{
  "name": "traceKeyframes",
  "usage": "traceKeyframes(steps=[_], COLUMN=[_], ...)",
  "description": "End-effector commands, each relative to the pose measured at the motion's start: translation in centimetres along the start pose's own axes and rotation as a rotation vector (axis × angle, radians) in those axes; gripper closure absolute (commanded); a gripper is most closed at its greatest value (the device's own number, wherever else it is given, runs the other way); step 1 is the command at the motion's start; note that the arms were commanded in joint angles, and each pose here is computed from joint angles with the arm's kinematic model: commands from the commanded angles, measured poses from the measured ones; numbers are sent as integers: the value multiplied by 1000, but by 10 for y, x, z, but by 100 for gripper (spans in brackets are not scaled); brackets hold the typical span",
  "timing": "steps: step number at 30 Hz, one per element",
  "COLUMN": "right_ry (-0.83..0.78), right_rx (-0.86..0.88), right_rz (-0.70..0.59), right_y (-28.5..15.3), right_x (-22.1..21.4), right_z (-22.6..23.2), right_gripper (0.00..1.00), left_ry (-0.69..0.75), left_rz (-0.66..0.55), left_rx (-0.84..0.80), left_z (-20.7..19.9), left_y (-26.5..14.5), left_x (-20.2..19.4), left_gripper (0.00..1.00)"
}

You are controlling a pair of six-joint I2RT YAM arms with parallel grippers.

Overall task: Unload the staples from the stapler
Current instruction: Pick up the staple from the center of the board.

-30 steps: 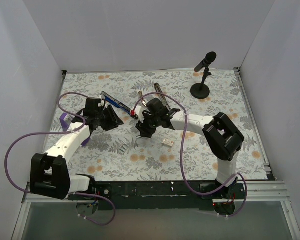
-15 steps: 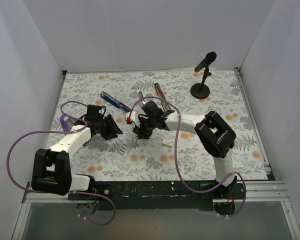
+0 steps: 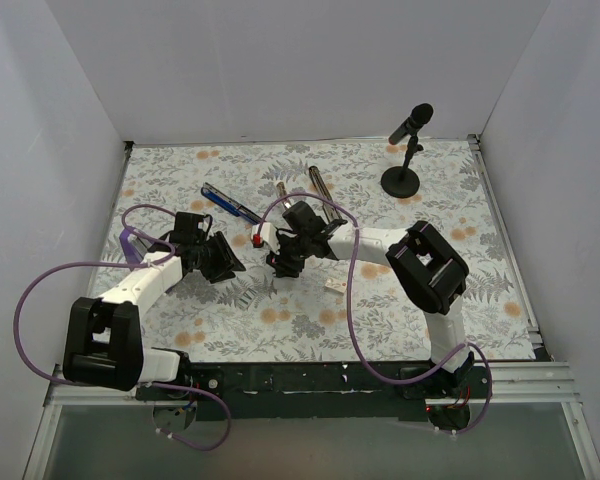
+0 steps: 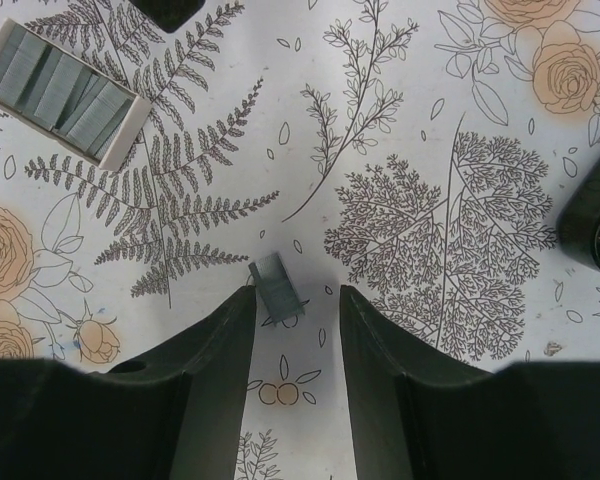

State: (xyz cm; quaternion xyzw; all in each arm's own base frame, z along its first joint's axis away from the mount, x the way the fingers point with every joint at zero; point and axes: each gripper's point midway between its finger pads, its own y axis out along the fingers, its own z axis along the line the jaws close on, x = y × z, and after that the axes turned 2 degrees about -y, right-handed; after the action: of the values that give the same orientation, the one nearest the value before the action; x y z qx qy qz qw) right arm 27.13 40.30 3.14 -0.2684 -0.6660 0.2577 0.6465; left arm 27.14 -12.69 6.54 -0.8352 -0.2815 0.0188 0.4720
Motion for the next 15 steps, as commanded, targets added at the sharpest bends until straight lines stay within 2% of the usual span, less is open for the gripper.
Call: traceKeyframes(steps=[1, 11, 15], right_ry=[0, 14, 43], right_rx=[20, -3, -60], right_rz=[-22, 3, -29], right_y=[3, 4, -6], right_x=[10, 6, 25], right_z=[3, 3, -7], right_gripper=[53, 49, 48], left_ry=[27, 34, 36], left_rz=[-40, -44, -62], left_rx=[-18, -28, -24], left_z=[-4, -5, -4], left_y=[-7, -10, -11], left_x=[6, 4, 7], left_gripper=[62, 62, 62])
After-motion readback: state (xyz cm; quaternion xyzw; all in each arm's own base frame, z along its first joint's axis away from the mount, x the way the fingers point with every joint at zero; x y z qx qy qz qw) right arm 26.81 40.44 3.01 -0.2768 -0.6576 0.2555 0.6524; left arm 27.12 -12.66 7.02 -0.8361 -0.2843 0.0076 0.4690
